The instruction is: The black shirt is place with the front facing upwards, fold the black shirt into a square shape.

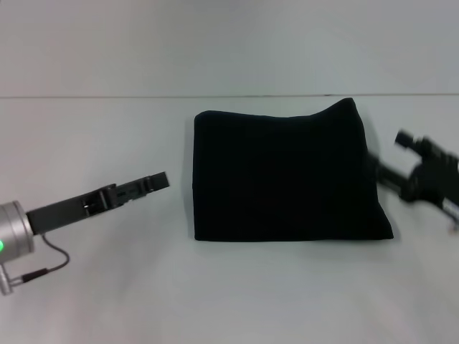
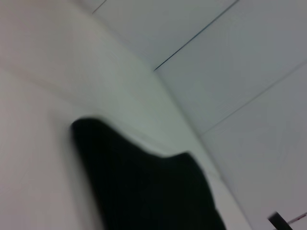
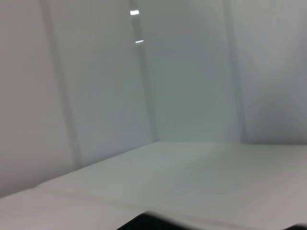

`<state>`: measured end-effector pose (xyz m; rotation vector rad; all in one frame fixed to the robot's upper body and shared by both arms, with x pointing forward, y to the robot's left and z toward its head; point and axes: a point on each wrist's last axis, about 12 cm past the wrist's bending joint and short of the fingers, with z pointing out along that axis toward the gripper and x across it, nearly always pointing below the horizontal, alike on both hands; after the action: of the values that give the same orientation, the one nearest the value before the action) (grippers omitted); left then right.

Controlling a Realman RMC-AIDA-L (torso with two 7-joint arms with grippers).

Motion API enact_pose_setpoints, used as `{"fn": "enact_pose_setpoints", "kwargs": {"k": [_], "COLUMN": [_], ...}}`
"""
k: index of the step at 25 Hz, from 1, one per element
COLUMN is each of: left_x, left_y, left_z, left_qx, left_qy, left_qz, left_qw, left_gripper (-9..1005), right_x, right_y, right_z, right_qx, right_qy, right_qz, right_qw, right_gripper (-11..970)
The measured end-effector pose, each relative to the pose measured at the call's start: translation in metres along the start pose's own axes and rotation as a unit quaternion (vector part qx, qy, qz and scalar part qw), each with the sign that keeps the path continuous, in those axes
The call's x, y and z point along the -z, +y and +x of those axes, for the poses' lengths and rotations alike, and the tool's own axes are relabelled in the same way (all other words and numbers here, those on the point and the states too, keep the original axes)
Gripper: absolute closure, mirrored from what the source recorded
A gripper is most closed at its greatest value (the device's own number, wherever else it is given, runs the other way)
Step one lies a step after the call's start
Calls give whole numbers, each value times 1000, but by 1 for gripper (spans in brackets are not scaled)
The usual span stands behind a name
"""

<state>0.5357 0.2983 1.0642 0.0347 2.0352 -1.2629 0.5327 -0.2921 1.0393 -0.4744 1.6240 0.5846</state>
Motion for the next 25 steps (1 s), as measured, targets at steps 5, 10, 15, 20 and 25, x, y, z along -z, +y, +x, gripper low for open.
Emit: {"fn": "enact_pose_setpoints", "kwargs": {"k": [5,10,15,20,25], "left_x": [-1,-12,-28,-41,-46], "left_y": [1,-3,-3,-2,0], "left_z": [-19,-24,-16,-9,-6], "left_qx": [118,166,209,231,240], "left_qy": [82,109,129,130,120], "left_qz": [-48,-58,-85,-97,-106], "left_qw": [989,978,966,959,957], "left_gripper": [59,62,65,68,71], "right_x": [30,41,44,45,45], "right_y": [19,30,33,32,30], "right_z": [19,33,40,42,43], "right_qx": [7,10,18,23,24], "right_qy": [31,63,93,106,116], "right_qz": [-59,-85,-101,-104,-99], "right_qw": [998,994,990,989,988], "right_gripper": [102,102,102,102,102]}}
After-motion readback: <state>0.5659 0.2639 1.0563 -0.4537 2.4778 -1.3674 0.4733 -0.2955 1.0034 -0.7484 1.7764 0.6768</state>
